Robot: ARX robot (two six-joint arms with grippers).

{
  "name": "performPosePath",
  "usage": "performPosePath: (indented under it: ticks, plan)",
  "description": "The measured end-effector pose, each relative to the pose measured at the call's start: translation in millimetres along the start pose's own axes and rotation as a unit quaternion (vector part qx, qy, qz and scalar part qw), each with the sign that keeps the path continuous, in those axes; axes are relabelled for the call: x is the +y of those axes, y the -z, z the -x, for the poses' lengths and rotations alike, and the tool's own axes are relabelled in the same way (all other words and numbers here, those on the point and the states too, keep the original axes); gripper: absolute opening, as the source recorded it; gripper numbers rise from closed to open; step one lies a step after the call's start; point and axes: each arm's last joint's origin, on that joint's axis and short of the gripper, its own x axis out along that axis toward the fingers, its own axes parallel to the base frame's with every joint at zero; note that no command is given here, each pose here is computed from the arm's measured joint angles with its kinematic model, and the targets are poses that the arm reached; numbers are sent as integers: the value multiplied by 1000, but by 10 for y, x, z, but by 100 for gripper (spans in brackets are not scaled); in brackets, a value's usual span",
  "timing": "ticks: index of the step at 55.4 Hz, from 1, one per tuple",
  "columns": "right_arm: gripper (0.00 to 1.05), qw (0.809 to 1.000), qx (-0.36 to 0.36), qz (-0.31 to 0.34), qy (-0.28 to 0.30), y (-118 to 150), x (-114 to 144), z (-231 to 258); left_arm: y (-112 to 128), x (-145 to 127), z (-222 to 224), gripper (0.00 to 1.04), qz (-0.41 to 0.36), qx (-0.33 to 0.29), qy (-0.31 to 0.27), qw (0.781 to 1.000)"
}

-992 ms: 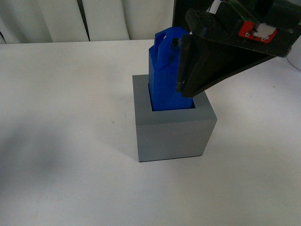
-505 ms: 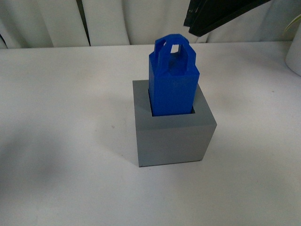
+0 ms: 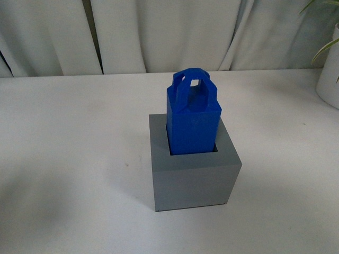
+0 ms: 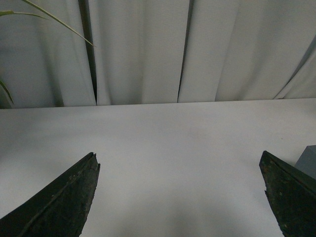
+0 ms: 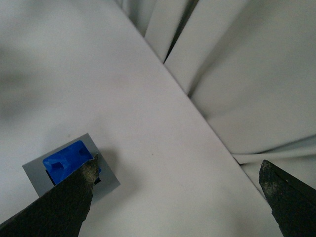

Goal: Insert blue part into gray base

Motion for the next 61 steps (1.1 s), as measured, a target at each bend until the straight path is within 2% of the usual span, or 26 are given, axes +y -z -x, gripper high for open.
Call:
performPosePath:
  ticks: [9, 15, 20, 27, 29, 31, 32, 36, 40, 45, 52, 56, 57, 61]
  plan:
    - [97, 993, -62, -48, 84, 167, 224, 247, -1, 0, 0, 99, 0, 0, 0, 1000]
    - [97, 974, -107, -114, 162, 358, 411, 375, 0, 0, 0, 99, 0, 0, 0, 1000]
    - [97, 965, -118, -160, 170, 422, 447, 390, 0, 0, 0, 99, 0, 0, 0, 1000]
    - [97, 963, -118, -174, 167, 433, 450, 381, -1, 0, 0, 99, 0, 0, 0, 1000]
    - [96, 959, -121, -178, 183, 427, 457, 380, 0, 0, 0, 99, 0, 0, 0, 1000]
    - [89, 934, -129, -202, 265, 451, 487, 378, -1, 0, 0, 99, 0, 0, 0, 1000]
    - [88, 931, -129, -205, 274, 459, 492, 379, 0, 0, 0, 99, 0, 0, 0, 1000]
    - [75, 885, -130, -242, 376, 612, 555, 426, 0, 0, 0, 99, 0, 0, 0, 1000]
    - [62, 860, -126, -263, 418, 799, 632, 488, -1, 1, 0, 99, 0, 0, -1, 1000]
    - [40, 858, -124, -273, 417, 1058, 790, 525, 0, 0, 0, 99, 0, 0, 0, 1000]
    - [22, 858, -121, -275, 416, 1231, 901, 555, -1, 0, 0, 99, 0, 0, 0, 1000]
    - [4, 859, -124, -276, 414, 1347, 988, 590, -1, 0, 0, 99, 0, 0, 0, 1000]
    - [1, 858, -124, -275, 415, 1368, 1004, 597, 0, 0, 0, 99, 0, 0, 0, 1000]
    - [2, 857, -123, -277, 416, 1438, 1054, 614, -1, 0, 0, 99, 0, 0, 0, 1000]
